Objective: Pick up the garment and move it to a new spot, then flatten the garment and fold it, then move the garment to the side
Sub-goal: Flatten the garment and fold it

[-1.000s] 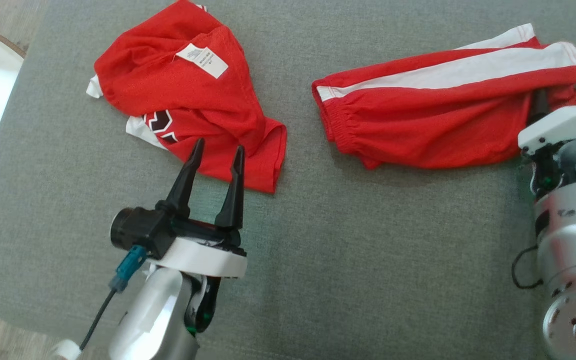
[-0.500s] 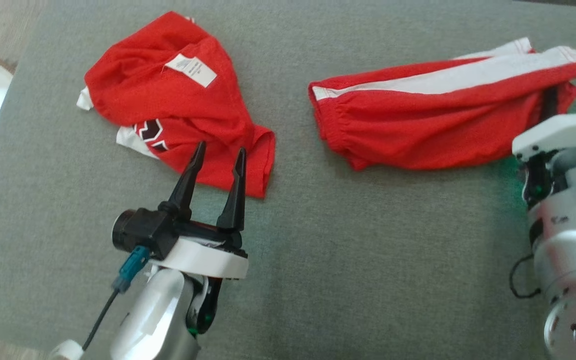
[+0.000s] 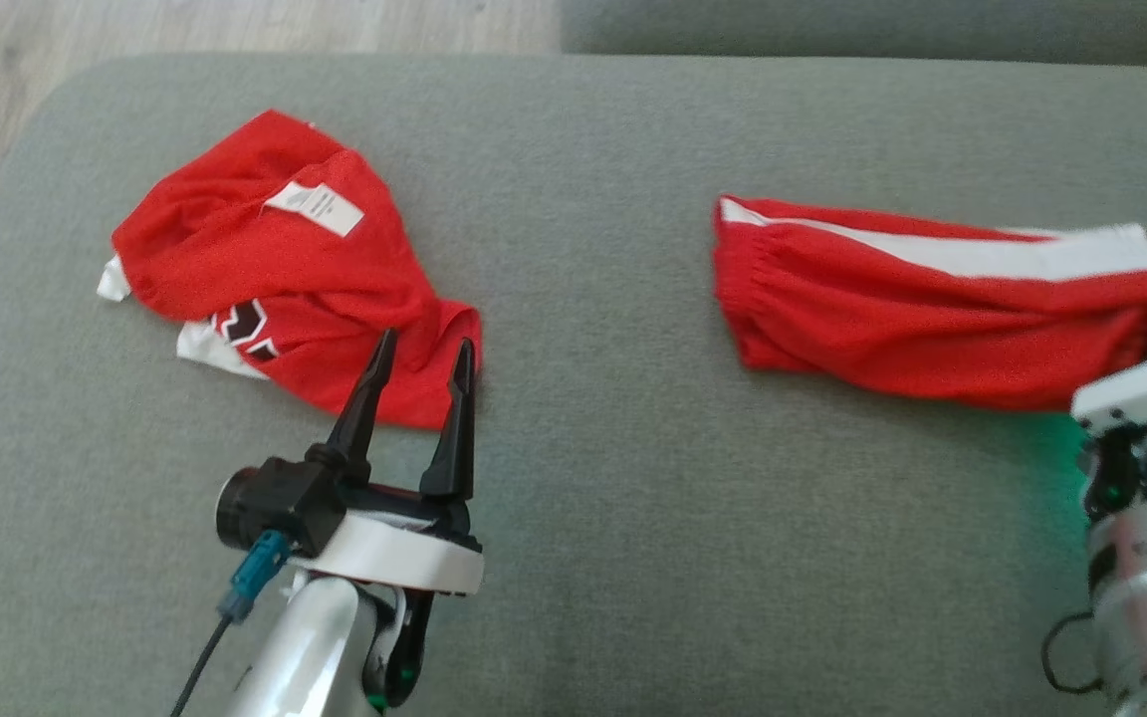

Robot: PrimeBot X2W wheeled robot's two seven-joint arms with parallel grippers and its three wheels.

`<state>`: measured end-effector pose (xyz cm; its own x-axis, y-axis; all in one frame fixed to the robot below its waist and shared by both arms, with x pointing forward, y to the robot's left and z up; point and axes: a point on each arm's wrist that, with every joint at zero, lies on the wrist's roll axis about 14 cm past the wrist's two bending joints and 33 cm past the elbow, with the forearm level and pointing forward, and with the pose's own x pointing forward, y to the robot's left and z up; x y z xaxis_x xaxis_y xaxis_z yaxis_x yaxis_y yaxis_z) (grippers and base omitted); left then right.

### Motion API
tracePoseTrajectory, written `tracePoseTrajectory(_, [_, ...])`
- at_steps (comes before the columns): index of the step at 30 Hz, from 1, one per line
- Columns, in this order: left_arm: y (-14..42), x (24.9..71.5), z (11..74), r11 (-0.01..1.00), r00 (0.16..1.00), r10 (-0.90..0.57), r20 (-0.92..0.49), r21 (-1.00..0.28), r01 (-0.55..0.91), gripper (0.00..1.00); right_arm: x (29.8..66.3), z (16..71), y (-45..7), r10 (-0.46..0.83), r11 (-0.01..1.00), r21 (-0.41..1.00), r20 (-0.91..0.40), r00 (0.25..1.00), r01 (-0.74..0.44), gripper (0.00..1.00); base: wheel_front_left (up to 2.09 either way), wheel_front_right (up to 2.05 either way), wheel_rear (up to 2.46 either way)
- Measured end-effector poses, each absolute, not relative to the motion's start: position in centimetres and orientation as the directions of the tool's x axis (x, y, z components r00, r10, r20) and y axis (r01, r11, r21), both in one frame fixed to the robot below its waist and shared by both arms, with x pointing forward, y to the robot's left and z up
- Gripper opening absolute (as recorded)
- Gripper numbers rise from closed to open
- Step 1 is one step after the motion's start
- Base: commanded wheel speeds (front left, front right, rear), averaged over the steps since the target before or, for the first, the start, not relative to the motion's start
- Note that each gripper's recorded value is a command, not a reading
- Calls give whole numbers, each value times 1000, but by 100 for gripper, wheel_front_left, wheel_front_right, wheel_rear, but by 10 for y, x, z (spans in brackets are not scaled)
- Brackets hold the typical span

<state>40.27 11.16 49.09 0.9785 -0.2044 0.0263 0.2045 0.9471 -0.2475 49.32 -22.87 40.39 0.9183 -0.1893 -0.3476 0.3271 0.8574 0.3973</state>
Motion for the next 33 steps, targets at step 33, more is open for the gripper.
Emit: tracePoseTrajectory(33, [121, 379, 511, 955, 981, -175, 78, -230, 189, 100, 505, 500, -158, -3, 883, 468, -43, 999, 23, 0, 0, 0, 0])
